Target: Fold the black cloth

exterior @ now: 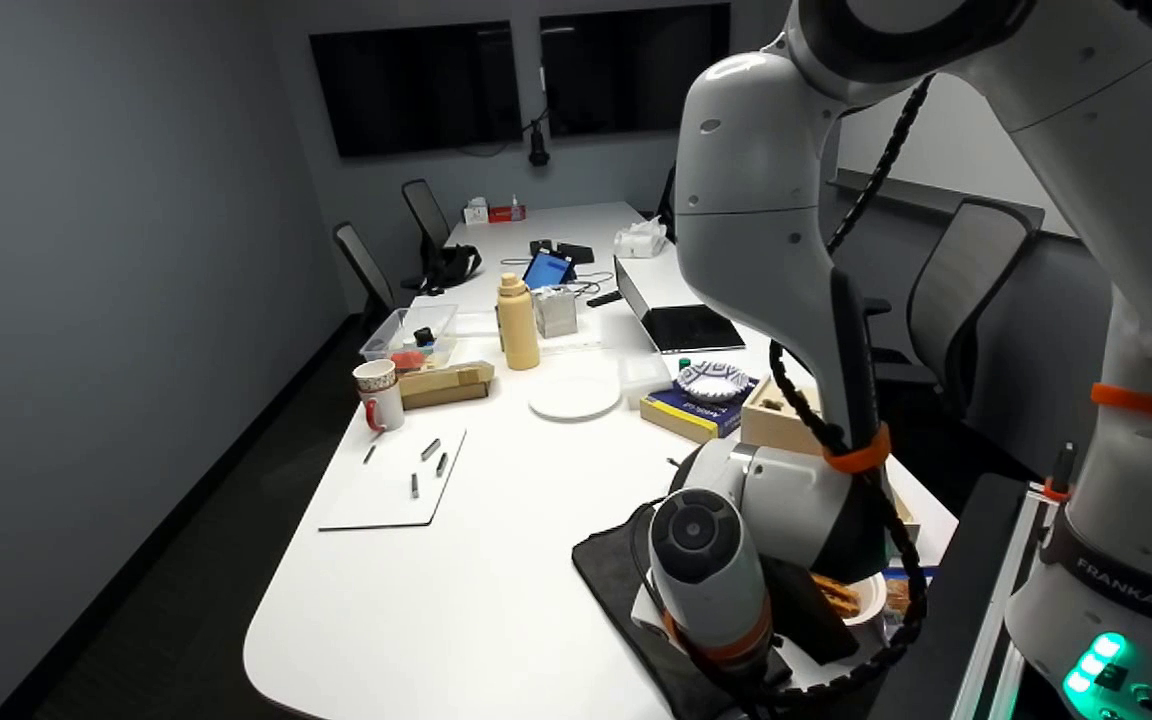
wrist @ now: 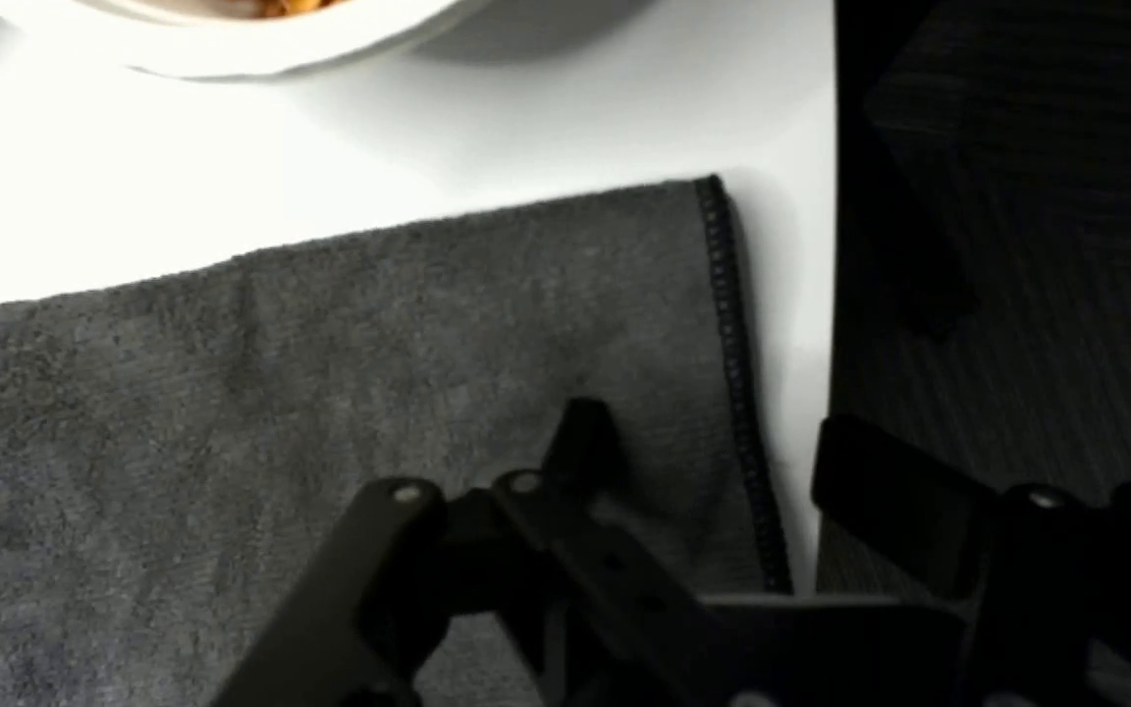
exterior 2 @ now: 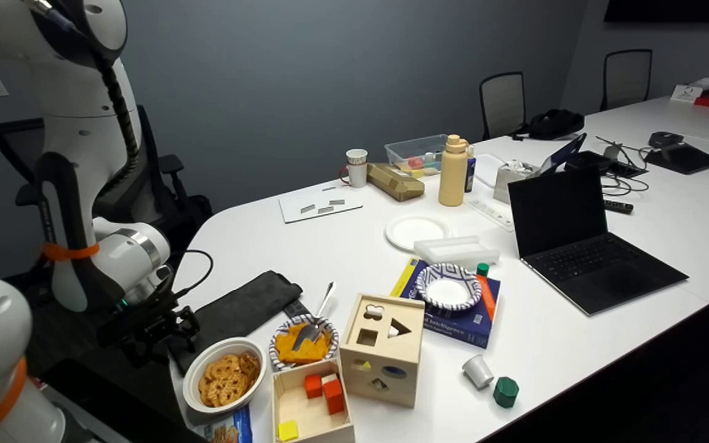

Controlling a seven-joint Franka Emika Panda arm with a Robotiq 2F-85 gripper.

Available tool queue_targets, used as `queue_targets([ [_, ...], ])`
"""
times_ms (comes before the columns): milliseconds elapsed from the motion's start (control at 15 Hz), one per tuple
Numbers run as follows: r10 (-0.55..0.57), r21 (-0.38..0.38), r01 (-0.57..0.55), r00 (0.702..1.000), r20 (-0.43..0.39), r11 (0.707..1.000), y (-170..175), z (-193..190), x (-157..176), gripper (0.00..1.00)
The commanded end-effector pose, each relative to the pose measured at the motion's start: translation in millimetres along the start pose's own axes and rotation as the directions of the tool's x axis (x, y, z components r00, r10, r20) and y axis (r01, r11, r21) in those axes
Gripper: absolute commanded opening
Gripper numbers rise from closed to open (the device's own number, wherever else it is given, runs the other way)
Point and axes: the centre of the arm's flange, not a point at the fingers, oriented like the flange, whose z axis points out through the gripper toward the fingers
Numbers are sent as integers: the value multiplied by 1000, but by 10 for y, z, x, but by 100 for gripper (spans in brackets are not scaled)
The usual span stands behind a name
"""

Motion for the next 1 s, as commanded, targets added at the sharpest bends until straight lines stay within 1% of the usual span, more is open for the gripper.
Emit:
queue_targets([
  [0, 8, -14, -8, 1000, -17, 1000, -37, 66, 52, 29],
  [200, 12, -25, -13, 1000, -27, 1000, -59, -21, 76, 5],
  [267, 19, -29, -19, 999, -29, 999, -54, -52, 87, 0],
  [467, 29, -36, -31, 998, -47, 999, -22, -188, 108, 1],
  [533, 28, -32, -30, 998, -49, 999, -29, -254, 122, 0],
  [800, 61, 2, -61, 997, -44, 998, -52, -526, 166, 0],
  [933, 87, 32, -86, 995, -40, 996, -70, -663, 178, 0],
])
